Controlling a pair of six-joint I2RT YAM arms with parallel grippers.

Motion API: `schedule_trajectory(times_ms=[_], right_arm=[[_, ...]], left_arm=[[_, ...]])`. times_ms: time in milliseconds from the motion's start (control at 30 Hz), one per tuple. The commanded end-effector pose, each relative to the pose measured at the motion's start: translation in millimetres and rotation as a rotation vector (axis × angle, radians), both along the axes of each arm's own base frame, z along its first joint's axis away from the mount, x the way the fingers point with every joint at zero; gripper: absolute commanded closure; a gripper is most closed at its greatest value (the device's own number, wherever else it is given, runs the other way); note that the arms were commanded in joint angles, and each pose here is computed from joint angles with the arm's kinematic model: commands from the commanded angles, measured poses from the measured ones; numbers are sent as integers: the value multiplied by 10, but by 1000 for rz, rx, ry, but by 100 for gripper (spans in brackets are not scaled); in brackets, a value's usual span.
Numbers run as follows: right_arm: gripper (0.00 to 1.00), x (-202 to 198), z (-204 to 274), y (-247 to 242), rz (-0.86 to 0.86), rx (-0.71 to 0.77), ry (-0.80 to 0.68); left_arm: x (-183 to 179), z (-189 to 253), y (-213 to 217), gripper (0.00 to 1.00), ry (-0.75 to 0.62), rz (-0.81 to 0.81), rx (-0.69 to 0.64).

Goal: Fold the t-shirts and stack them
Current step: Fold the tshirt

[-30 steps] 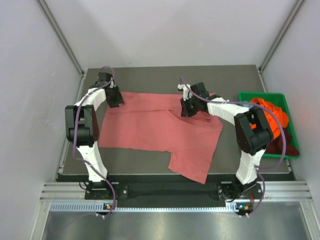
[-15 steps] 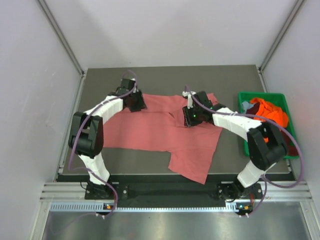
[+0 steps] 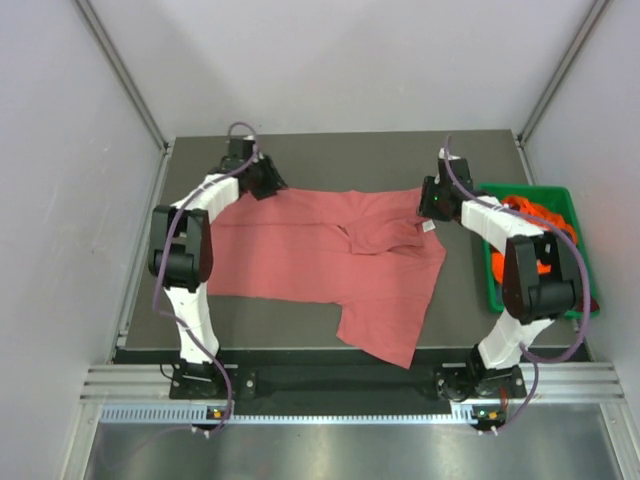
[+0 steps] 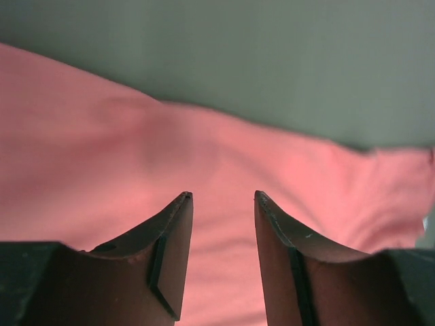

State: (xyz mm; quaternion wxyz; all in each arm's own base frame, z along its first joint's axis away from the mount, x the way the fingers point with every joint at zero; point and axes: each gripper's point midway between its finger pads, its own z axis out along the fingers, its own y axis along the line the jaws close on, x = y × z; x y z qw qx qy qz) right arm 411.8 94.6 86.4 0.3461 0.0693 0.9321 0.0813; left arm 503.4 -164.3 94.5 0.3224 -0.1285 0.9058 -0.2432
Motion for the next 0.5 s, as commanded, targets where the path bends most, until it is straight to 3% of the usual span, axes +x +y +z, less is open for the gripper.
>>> schedule_trajectory(times_ms=[0, 167, 467], right_arm=[[57, 511, 197, 19, 27, 67, -130], [50, 864, -78, -164, 23, 105, -102], [60, 1232, -292, -270, 13, 190, -102]], left_arm=[[385, 12, 521, 53, -34, 94, -36], [586, -276, 911, 53, 17, 148, -23], [722, -699, 1214, 55, 53, 230, 4]])
